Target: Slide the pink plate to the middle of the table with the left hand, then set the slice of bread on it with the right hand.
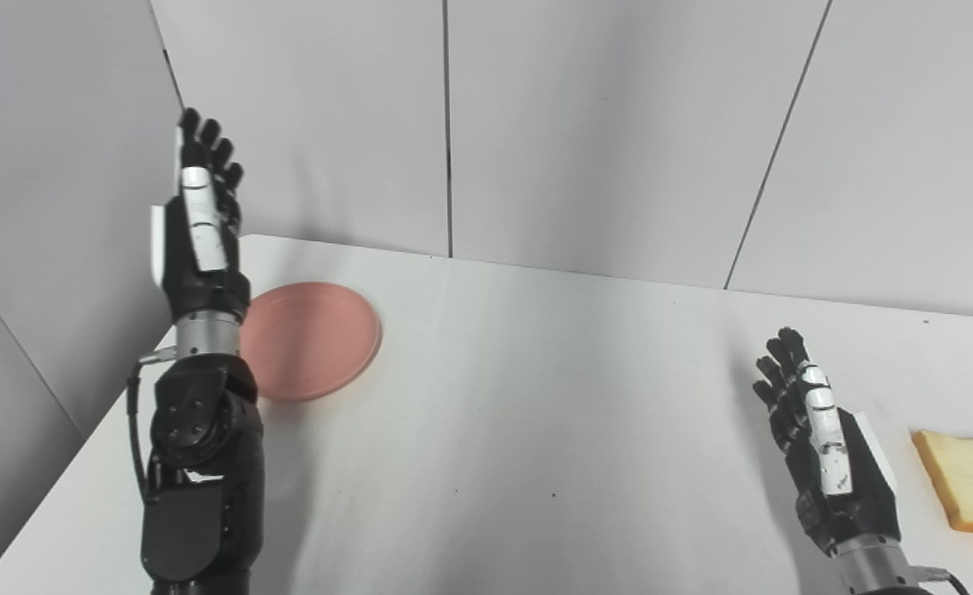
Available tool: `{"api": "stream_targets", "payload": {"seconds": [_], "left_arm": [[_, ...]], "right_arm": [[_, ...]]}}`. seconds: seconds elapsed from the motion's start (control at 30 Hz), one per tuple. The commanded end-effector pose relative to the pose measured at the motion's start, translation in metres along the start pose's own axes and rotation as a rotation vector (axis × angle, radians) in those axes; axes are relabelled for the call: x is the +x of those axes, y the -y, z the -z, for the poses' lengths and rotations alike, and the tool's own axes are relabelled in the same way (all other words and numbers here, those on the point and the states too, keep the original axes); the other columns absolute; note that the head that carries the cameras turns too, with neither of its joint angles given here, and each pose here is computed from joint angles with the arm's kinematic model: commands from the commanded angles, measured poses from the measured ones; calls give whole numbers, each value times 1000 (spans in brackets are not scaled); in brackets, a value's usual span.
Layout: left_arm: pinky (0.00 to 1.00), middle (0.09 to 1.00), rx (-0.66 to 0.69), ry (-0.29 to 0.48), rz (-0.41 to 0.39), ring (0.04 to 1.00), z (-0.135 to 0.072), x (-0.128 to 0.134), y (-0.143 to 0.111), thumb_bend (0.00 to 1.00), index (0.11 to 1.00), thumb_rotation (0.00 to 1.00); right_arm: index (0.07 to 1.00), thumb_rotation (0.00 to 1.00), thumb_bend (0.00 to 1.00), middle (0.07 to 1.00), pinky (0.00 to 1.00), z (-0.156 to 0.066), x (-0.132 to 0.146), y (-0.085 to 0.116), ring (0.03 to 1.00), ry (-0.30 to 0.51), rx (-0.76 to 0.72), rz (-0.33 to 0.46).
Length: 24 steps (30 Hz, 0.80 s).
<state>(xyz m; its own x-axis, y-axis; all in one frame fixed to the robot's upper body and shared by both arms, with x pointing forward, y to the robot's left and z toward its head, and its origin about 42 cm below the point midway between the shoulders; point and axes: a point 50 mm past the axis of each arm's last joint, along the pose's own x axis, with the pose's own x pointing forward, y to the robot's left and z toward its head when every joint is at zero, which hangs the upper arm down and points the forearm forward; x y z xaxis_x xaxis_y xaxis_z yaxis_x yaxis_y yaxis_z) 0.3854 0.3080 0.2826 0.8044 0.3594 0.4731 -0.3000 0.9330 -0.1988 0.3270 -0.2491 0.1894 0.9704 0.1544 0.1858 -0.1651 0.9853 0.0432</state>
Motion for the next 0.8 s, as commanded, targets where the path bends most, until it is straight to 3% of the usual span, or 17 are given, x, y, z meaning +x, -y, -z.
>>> {"api": "stream_targets", "payload": {"seconds": [0.0,0.3,0.77], "left_arm": [[974,986,0,96,-24,980,-22,20,-1,734,990,1000],[1000,994,9,82,-98,994,-21,24,-23,710,1000,1000],[1000,1000,-11,44,-142,1000,-4,31,-49,722,1000,1000]], "right_arm": [[1000,1000,139,1000,1000,-16,5,0,1000,68,-5,-14],[1000,1000,128,1000,1000,-16,6,1,1000,65,-5,-10],[1000,1000,135,1000,1000,-14,6,3,1000,55,-21,-2]]}}
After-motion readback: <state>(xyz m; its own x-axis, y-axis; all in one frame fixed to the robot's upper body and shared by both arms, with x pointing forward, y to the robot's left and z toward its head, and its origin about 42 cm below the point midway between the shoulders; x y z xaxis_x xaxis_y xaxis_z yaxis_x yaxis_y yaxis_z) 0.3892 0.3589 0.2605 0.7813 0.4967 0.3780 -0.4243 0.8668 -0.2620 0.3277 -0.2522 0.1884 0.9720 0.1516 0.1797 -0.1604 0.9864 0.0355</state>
